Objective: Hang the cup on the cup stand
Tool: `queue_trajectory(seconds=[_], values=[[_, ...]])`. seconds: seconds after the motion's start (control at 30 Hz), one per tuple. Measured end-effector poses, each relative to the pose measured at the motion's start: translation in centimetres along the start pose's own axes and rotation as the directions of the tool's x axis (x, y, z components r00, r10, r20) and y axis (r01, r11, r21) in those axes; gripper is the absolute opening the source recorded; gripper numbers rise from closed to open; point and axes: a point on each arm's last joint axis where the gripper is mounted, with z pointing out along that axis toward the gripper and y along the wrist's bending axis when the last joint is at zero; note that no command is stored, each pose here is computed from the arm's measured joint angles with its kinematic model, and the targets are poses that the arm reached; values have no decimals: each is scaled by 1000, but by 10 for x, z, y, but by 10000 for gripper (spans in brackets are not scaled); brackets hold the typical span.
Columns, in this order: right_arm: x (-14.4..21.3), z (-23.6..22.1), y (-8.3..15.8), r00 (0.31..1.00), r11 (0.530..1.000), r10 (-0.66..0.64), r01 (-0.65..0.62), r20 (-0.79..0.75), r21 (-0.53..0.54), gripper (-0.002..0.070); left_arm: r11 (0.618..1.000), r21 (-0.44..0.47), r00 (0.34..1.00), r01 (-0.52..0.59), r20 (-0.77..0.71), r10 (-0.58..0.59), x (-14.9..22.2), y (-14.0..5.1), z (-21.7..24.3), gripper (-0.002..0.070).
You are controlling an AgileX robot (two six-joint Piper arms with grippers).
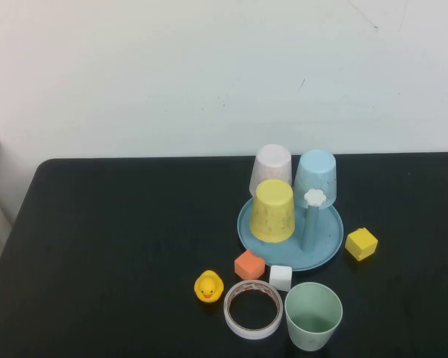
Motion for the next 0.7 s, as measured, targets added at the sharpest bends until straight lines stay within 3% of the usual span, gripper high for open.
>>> queue_trajectory(seconds=[0.47,0.7], values=[[0,0,0,1000,1000,0,0,0,0,-1,1000,2,1000,14,12,-14,-1,0,0,-2],[0,0,0,1000,1000,0,0,0,0,-1,989,41,988,144,43,-146,-4,-3,0,-3]])
